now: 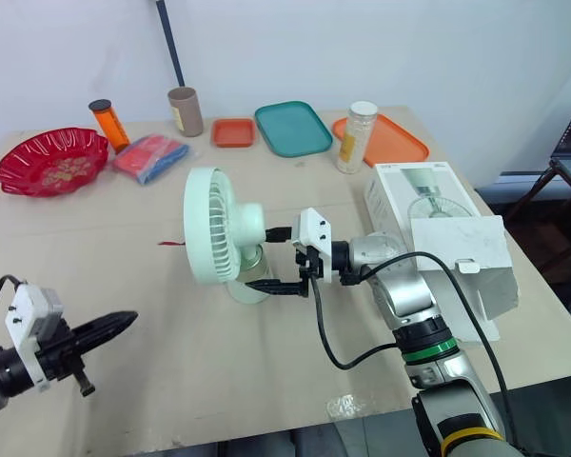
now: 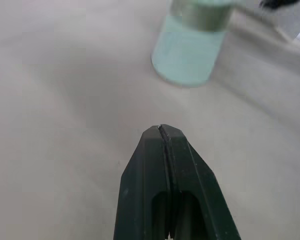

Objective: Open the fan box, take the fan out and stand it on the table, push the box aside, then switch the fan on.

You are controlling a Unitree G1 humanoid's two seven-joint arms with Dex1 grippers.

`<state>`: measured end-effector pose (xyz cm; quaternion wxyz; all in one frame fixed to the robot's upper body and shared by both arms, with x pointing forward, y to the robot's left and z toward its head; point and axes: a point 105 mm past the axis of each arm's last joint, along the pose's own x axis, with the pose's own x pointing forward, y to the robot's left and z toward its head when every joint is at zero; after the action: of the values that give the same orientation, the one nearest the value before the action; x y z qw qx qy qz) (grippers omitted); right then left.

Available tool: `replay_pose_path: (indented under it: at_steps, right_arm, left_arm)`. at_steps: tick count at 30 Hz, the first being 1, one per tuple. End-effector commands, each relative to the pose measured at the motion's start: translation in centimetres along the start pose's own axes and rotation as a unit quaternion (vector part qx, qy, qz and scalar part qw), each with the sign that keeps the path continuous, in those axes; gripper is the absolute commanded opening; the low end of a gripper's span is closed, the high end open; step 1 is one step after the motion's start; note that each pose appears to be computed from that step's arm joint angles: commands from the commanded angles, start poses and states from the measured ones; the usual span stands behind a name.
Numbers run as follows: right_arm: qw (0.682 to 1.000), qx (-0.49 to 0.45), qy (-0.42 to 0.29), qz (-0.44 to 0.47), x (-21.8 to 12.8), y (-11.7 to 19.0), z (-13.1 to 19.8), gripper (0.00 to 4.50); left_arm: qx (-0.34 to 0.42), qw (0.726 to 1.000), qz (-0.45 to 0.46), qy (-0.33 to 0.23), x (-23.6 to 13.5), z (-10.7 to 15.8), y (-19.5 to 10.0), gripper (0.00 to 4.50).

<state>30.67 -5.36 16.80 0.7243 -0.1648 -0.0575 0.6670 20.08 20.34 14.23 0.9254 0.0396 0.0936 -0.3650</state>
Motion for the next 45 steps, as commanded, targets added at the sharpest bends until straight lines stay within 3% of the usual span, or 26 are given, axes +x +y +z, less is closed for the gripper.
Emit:
replay_pose_path:
  at_steps: [1, 11, 14, 16, 25, 33, 45]
  right_arm:
    - [1.000, -0.028, -0.008, 0.002, -0.3, 0.2, 1.0, 4.38]
    - [0.999, -0.035, 0.023, -0.015, -2.0, 0.0, -0.1, 4.38]
    - [0.999, -0.032, 0.031, -0.023, -2.7, 0.0, -0.2, 4.50]
    - [0.998, -0.030, 0.040, -0.030, -3.4, 0.0, -0.2, 4.50]
    - [0.996, -0.005, 0.059, -0.072, -5.7, 0.7, 0.8, 4.50]
    - [0.988, 0.056, 0.081, -0.115, -7.1, 2.9, 1.2, 4.50]
    - [0.966, 0.059, 0.137, -0.211, -10.2, 4.6, 0.1, 4.50]
  left_arm:
    - [0.034, 0.999, -0.043, 0.004, 0.1, 0.5, -1.4, 0.00]
    - [0.064, 0.995, -0.071, -0.002, 0.4, 1.2, -1.4, 0.00]
    - [0.075, 0.994, -0.079, 0.000, 0.6, 1.1, -1.3, 0.67]
    - [0.081, 0.993, -0.081, 0.002, 0.6, 0.8, -1.1, 1.60]
    - [0.117, 0.990, -0.081, -0.004, 0.3, 1.5, 0.3, 4.47]
    - [0.152, 0.985, -0.079, 0.004, 0.4, 0.8, 0.9, 4.47]
    - [0.129, 0.990, -0.061, 0.005, 0.4, -0.1, 0.4, 4.47]
